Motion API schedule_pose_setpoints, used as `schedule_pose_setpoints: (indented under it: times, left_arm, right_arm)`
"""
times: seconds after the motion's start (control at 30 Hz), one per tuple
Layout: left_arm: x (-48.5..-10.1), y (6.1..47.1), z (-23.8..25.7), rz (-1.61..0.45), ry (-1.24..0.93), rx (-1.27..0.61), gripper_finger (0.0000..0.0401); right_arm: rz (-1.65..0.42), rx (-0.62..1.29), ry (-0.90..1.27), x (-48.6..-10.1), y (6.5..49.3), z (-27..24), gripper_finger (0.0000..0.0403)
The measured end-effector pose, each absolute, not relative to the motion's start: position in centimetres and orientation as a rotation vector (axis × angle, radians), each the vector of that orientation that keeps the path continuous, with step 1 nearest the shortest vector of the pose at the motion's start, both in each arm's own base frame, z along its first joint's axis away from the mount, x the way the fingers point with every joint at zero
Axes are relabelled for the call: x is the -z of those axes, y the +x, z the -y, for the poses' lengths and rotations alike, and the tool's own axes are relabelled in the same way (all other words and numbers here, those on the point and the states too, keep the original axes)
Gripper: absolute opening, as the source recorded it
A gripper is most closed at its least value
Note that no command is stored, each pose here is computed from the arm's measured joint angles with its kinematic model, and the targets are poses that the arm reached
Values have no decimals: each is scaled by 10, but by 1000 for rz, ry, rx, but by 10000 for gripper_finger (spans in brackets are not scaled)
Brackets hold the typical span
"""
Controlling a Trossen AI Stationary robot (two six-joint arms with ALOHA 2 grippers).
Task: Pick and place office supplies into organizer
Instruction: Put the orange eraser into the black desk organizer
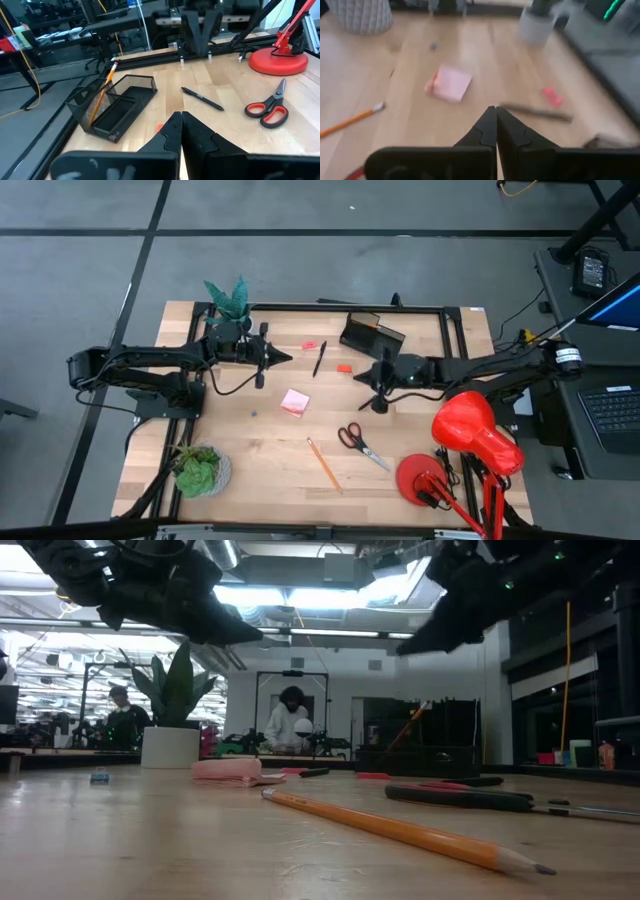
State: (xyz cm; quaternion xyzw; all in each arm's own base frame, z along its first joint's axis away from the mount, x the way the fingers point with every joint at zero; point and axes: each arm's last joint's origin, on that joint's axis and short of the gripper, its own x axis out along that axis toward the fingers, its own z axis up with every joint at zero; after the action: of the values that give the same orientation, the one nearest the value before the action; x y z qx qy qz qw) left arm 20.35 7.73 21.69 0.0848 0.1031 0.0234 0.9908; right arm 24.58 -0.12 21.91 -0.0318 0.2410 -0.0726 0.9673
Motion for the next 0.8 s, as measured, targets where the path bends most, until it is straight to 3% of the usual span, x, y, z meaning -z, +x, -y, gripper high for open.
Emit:
schedule_pose_setpoints:
  times: [0.27,0.8]
  left_arm:
    - [-215,203,-77,-226,163,-44,1]
    - [-213,203,-77,-243,191,-39,2]
  right_arm:
    - [-665,160,99,-203,235,-17,2]
    - [-718,209,58,-205,234,-9,2]
